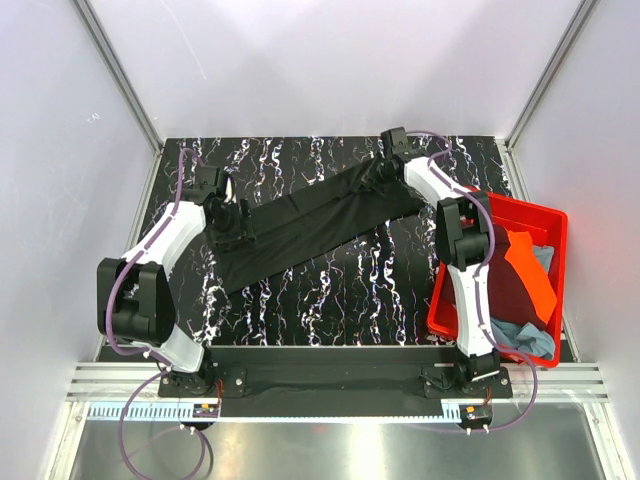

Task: Fold and stack the t-shirts
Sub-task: Fold the tshirt

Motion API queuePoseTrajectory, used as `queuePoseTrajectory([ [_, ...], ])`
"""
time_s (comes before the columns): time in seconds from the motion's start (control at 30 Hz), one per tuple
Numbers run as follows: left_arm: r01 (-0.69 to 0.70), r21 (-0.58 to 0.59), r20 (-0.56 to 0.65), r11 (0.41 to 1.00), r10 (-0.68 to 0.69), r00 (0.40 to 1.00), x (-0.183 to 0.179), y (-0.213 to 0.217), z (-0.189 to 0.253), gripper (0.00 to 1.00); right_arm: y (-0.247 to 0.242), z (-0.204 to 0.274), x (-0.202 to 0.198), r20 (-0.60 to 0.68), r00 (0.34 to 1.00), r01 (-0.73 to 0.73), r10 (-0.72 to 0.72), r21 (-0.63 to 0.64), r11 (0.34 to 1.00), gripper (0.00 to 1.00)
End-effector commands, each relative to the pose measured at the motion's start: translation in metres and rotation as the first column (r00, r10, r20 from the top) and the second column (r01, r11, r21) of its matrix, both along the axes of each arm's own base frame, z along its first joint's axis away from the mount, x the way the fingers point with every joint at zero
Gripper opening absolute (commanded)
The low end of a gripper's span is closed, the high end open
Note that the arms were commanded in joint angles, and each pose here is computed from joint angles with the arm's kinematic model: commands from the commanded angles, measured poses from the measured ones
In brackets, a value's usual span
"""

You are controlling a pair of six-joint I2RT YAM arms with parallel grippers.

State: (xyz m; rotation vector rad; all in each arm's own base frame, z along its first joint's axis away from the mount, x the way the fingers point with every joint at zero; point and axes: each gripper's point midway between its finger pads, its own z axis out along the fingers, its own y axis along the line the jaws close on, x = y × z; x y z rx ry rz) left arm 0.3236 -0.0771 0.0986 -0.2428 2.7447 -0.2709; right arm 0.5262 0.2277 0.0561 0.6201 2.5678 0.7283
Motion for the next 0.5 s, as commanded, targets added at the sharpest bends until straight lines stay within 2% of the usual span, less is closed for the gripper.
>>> queuePoseTrajectory([
  [0.0,0.016,-0.007,0.032,1.000,-0.016,0.999,0.009,-0.002,0.009,0.73,0.014,0.034,0.031,0.089,0.996,0.005,-0.012,0.083,0.997,0.04],
  [0.13,0.020,-0.004,0.027,1.000,-0.020,0.999,0.007,-0.001,0.006,0.73,0.011,0.027,0.030,0.035,0.999,0.017,-0.019,0.050,0.999,0.20],
  [0.17,0.022,-0.003,0.027,1.000,-0.022,0.999,0.007,0.000,0.005,0.73,0.009,0.026,0.029,0.027,1.000,0.015,-0.016,0.045,0.999,0.33],
  [0.23,0.023,-0.002,0.025,1.000,-0.023,0.999,0.006,0.000,0.003,0.73,0.007,0.021,0.022,0.013,1.000,0.007,-0.007,0.032,0.999,0.44],
  [0.37,0.022,-0.005,0.015,1.000,-0.021,1.000,0.005,-0.001,0.001,0.73,0.000,0.021,0.009,0.018,1.000,-0.018,0.018,0.006,1.000,0.48],
  [0.47,0.017,-0.010,0.018,1.000,-0.017,1.000,0.008,-0.002,-0.002,0.73,-0.018,0.028,-0.001,0.024,0.999,-0.031,0.033,-0.090,0.995,0.48],
])
